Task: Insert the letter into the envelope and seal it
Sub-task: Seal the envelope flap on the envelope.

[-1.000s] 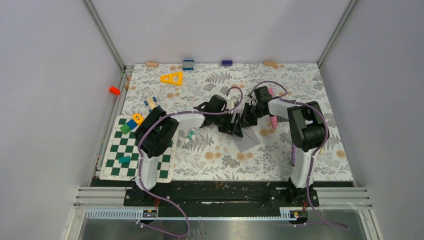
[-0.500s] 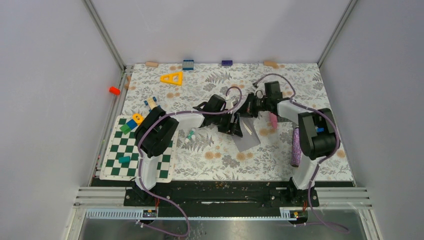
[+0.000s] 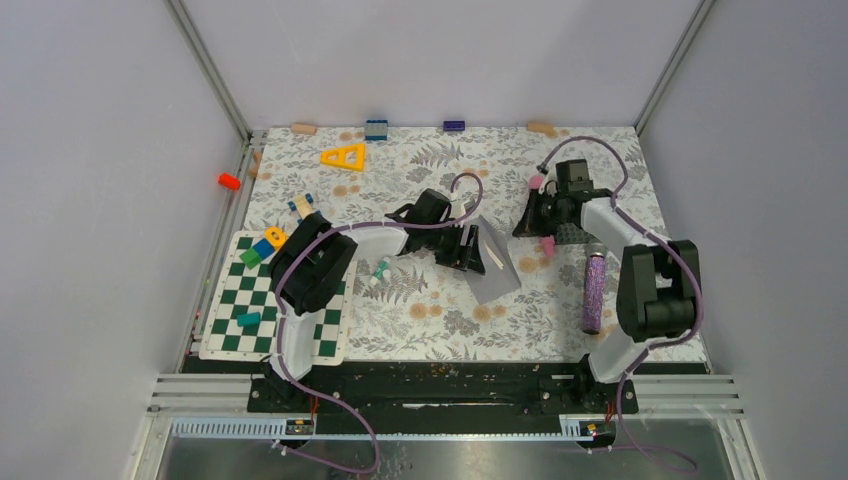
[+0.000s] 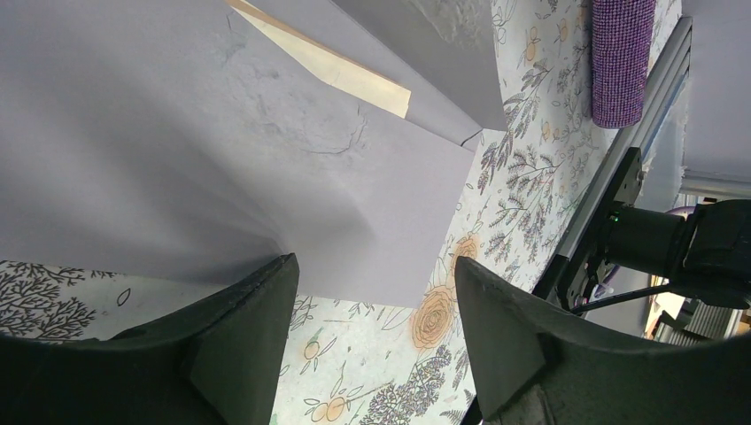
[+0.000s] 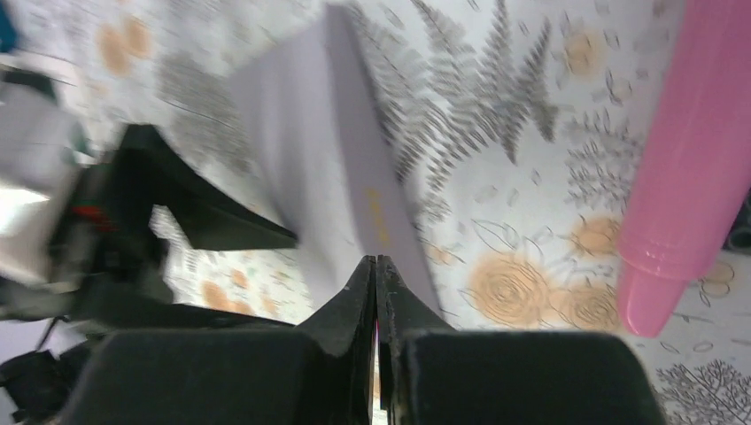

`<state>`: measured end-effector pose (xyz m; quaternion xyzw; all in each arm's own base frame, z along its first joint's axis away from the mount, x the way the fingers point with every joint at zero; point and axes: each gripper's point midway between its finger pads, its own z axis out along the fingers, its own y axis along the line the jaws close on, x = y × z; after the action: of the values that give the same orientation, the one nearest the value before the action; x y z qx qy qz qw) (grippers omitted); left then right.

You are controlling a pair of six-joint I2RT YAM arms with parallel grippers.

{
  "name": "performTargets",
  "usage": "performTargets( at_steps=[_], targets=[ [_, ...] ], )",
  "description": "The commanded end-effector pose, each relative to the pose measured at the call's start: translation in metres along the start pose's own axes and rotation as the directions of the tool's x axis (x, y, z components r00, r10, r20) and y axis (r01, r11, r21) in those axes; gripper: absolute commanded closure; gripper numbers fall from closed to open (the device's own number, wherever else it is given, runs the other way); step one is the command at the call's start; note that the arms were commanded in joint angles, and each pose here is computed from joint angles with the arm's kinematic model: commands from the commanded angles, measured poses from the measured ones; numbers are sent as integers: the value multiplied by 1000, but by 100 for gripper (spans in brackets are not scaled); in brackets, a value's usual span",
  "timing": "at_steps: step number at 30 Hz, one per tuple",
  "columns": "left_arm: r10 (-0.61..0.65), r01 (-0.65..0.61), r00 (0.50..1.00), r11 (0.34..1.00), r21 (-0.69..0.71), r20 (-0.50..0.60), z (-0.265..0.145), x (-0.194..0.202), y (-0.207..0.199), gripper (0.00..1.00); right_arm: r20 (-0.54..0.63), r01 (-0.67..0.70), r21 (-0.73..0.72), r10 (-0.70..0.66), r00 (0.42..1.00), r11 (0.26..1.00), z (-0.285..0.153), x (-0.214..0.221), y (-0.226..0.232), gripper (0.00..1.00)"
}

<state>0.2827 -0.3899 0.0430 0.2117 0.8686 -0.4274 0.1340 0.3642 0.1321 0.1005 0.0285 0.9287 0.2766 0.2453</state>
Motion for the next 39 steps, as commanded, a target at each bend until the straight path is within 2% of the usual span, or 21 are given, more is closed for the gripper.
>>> performTargets(
  at_steps=[1, 7, 13, 25, 29, 35, 39],
  targets=[
    [10, -10, 1000, 1000, 12, 11, -9, -3, -8, 32, -206, 38, 121, -12, 978, 992, 12, 50, -33, 100],
    [12, -12, 1000, 1000, 11, 12, -10, -3, -7, 32, -306, 74, 59, -52, 951, 995, 28, 70, -13, 100],
    [12, -13, 1000, 1000, 15, 10, -10, -3, -8, 32, -346, 113, 28, -97, 933, 993, 42, 80, 6, 100],
    [14, -15, 1000, 999, 39, 9, -9, -7, -14, 32, -410, 195, 121, -130, 903, 973, 57, 90, -1, 100],
    [23, -26, 999, 996, 88, 34, -18, -22, -28, 30, -441, 225, 158, -135, 887, 961, 62, 95, -7, 100],
    [26, -37, 997, 986, 165, 73, -33, -55, -50, 21, -461, 224, 168, -125, 879, 960, 65, 101, -12, 100],
    [-24, 7, 998, 968, 249, 66, -33, -68, -62, 20, -455, 223, 154, -131, 881, 963, 64, 100, -9, 100]
  ],
)
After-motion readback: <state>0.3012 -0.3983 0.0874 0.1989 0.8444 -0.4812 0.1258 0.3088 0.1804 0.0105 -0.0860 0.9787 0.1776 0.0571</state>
